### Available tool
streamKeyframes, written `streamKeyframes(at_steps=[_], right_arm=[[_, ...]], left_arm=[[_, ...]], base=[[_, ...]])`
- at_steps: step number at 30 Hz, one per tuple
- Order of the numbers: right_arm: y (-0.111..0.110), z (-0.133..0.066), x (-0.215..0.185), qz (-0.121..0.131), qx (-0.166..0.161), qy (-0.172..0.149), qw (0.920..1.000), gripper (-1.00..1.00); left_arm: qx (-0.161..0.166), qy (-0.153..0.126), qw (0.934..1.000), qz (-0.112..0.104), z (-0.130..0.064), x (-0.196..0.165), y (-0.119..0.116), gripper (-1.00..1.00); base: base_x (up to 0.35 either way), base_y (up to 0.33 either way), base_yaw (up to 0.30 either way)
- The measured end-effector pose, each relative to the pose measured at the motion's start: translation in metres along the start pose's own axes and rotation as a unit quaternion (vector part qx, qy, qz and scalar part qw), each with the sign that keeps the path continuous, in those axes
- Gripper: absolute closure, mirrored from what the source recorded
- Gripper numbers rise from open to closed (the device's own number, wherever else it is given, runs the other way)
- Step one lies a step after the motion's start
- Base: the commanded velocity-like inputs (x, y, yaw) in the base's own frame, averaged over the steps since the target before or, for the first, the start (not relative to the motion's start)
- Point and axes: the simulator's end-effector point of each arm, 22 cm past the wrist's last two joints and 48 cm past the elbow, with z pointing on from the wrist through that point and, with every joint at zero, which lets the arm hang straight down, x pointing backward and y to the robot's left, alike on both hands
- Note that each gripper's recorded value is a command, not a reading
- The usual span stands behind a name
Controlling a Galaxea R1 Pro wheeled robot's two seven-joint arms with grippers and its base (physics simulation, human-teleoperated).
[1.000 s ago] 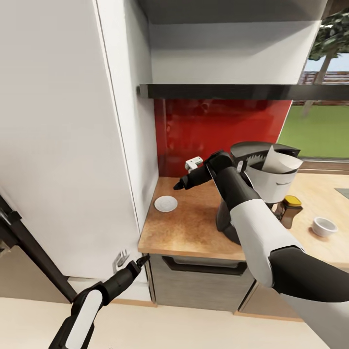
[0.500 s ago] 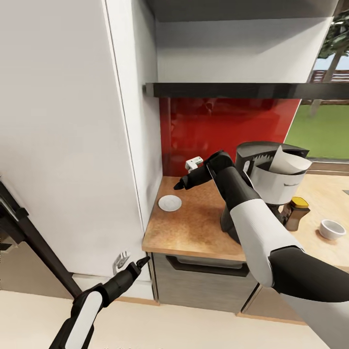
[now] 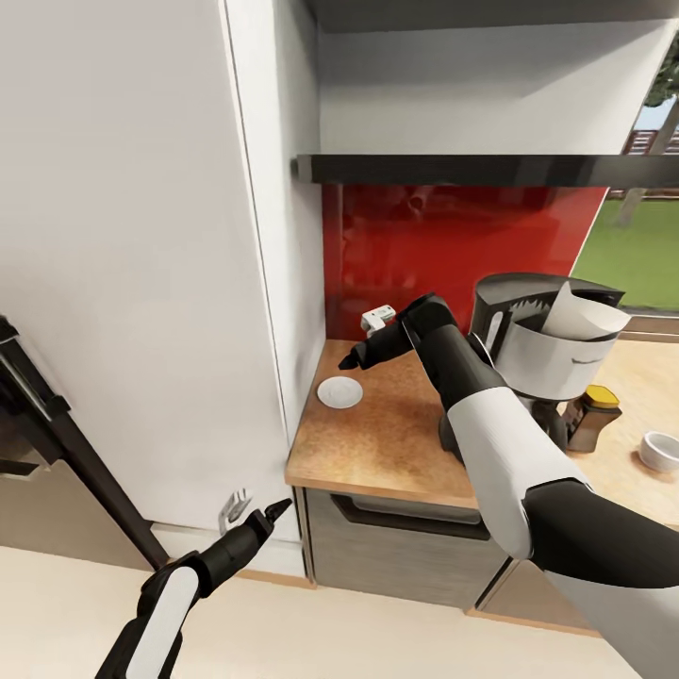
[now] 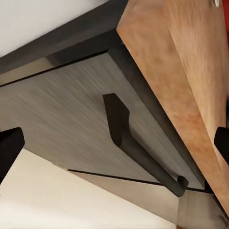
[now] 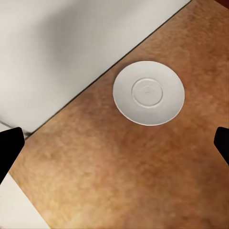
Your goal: Set up a coffee station on the kitchen countertop: keep the coffee maker on the countertop, move the bottle of coffee from the kitchen shelf to the counter next to the coffee maker, place a paper coffee filter on top of the coffee maker, put the saucer next to the coffee maker with the coffee cup on the saucer, and place the electric kettle next to the coffee maker.
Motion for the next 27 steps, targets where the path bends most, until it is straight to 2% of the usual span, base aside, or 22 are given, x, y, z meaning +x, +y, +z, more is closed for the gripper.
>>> streamKeyframes(at_steps=[26, 27], right_arm=[[-0.003, 0.011, 0.010, 0.005, -0.001, 0.010, 0.9999, -1.00], [-0.007, 0.014, 0.016, 0.005, 0.003, 0.014, 0.9999, -1.00]], left_arm=[[-0.009, 0.008, 0.9999, -0.005, 0.002, 0.008, 0.011, -1.00], [-0.014, 0.009, 0.9998, -0.005, 0.000, 0.009, 0.018, -1.00]], base=[[0.000, 0.000, 0.028], [0.000, 0.000, 0.000]])
